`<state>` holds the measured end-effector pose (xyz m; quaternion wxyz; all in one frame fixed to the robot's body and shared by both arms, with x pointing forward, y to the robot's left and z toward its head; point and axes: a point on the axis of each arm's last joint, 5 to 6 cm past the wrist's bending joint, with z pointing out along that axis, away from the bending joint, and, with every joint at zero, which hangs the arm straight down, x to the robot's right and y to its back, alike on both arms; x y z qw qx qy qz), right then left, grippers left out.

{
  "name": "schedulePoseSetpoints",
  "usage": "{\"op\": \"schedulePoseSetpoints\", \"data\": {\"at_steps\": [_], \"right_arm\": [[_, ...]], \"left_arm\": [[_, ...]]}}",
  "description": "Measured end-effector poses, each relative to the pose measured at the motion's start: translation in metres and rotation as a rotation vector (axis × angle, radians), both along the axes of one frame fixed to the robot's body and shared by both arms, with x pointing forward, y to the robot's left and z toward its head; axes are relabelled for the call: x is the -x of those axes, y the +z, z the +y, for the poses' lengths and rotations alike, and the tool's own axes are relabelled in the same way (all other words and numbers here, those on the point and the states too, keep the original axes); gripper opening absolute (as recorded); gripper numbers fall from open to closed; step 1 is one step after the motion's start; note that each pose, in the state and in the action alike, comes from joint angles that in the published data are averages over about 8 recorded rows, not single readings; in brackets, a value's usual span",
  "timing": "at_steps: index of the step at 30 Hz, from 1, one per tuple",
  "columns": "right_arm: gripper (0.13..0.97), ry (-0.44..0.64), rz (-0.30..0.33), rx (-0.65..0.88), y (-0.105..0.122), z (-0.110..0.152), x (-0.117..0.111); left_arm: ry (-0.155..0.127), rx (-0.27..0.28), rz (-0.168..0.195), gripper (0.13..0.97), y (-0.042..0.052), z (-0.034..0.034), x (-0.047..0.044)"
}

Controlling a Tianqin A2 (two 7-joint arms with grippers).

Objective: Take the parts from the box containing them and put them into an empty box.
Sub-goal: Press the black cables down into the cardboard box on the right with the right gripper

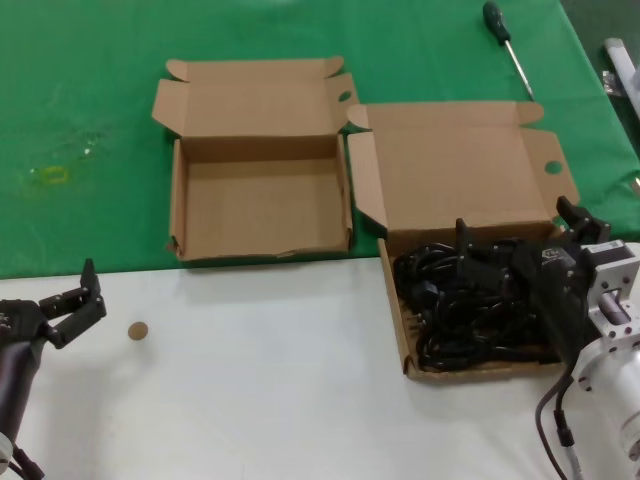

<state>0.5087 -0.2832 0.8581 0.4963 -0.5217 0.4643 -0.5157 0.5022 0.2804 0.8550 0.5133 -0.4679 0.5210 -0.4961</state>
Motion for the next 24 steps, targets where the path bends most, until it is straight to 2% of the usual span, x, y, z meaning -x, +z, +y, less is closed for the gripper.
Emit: {"op": "schedulePoseSetpoints", "data": {"at_steps": [15,24], "right_arm": [[0.966,0.000,0.000,0.000,0.0000,0.0000,0.0000],[0.966,0.000,0.000,0.000,0.0000,0.0000,0.0000]], "left_arm": [[0.000,0.000,0.000,0.939,0.0000,0.0000,0.0000],[0.000,0.000,0.000,0.839,0.0000,0.0000,0.0000]]}}
